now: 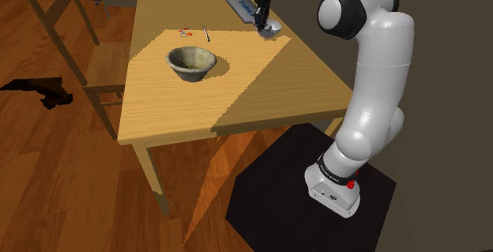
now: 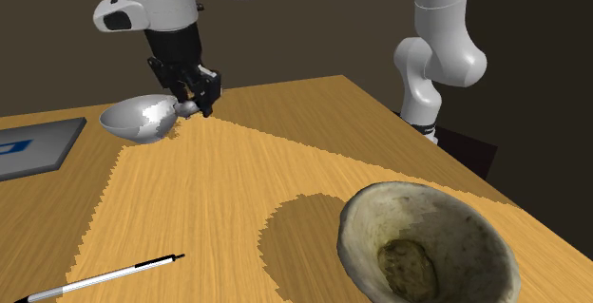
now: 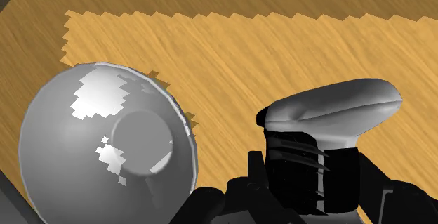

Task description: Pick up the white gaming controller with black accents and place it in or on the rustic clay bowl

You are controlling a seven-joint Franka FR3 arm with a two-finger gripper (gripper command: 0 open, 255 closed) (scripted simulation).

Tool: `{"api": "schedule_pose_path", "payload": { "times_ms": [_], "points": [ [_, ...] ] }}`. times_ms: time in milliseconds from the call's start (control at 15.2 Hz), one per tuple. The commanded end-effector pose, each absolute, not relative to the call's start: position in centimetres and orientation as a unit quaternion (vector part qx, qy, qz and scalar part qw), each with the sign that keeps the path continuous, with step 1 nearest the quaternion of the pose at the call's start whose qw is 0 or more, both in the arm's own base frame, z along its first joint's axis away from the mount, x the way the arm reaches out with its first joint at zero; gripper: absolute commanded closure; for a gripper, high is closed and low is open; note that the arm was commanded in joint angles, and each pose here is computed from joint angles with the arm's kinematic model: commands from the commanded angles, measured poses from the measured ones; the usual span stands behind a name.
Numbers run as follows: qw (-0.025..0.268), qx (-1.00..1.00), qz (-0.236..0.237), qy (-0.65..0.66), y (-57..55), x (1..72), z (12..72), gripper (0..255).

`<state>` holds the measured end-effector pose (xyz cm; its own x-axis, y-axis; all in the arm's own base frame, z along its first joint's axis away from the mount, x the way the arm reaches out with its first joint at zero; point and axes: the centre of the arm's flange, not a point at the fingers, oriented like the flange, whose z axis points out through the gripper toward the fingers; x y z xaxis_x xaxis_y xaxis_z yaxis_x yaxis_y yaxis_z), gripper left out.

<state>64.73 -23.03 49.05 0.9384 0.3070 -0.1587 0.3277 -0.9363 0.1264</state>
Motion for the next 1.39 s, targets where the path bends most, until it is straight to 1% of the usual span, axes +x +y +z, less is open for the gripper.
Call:
{"api": "schedule_pose_path", "payload": {
  "times_ms": [0, 858, 1320],
  "points": [
    [0.076, 0.982, -0.069, 0.162, -23.1, 64.8, 50.1, 255],
    [0.076, 0.982, -0.069, 0.162, -23.1, 64.8, 56.8, 255],
    [0.076, 0.982, -0.069, 0.162, -13.8, 64.3, 56.9, 255]
  ]
}}
